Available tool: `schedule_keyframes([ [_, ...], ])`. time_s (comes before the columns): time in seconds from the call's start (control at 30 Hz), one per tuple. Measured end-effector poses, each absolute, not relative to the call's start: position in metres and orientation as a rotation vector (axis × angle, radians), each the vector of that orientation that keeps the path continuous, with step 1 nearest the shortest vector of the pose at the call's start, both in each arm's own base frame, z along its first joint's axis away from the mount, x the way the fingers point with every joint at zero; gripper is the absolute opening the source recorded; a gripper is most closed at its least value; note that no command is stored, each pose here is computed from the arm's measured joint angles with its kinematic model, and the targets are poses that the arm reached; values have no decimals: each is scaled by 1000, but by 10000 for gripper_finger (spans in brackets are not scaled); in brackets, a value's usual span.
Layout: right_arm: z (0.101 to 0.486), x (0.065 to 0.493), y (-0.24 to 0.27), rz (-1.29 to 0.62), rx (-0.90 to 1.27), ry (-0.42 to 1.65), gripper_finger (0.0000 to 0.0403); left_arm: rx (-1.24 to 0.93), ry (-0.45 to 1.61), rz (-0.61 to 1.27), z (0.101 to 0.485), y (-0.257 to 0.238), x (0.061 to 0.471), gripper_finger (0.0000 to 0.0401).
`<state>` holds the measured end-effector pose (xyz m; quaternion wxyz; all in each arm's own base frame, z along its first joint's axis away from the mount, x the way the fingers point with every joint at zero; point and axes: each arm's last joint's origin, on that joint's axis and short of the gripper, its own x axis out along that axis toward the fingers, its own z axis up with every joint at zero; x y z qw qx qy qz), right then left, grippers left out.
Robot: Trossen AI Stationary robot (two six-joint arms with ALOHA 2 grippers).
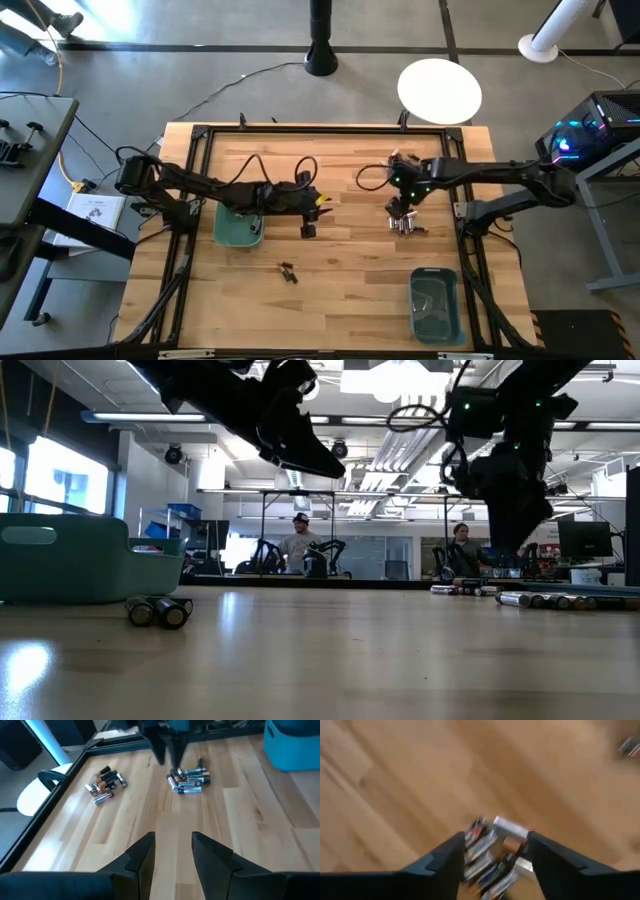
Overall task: Sort batteries
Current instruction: Put the black battery into the blue bin
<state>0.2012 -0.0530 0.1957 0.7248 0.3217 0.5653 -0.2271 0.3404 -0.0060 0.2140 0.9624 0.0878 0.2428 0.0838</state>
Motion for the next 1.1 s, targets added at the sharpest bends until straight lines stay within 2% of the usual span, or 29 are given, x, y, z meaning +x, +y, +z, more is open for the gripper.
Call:
schedule_keyframes([
  [0.1,192,206,-39,-494,767,1279,244,177,506,168,213,-9,339,119],
  [0.37,178,226,-3,-557,803,1248,247,172,505,161,213,-13,339,119],
  [0.57,174,215,7,-575,703,1477,247,157,504,165,213,-13,339,119],
  [0.7,187,200,15,-522,530,1677,247,154,503,166,213,-13,339,119],
  [0.8,182,191,12,-531,428,1744,247,154,499,166,213,-13,340,119],
  [0.93,162,183,11,-498,400,1796,224,154,495,166,213,-13,340,119],
  [1.1,148,181,11,-512,409,1817,165,156,495,165,213,-13,340,119],
])
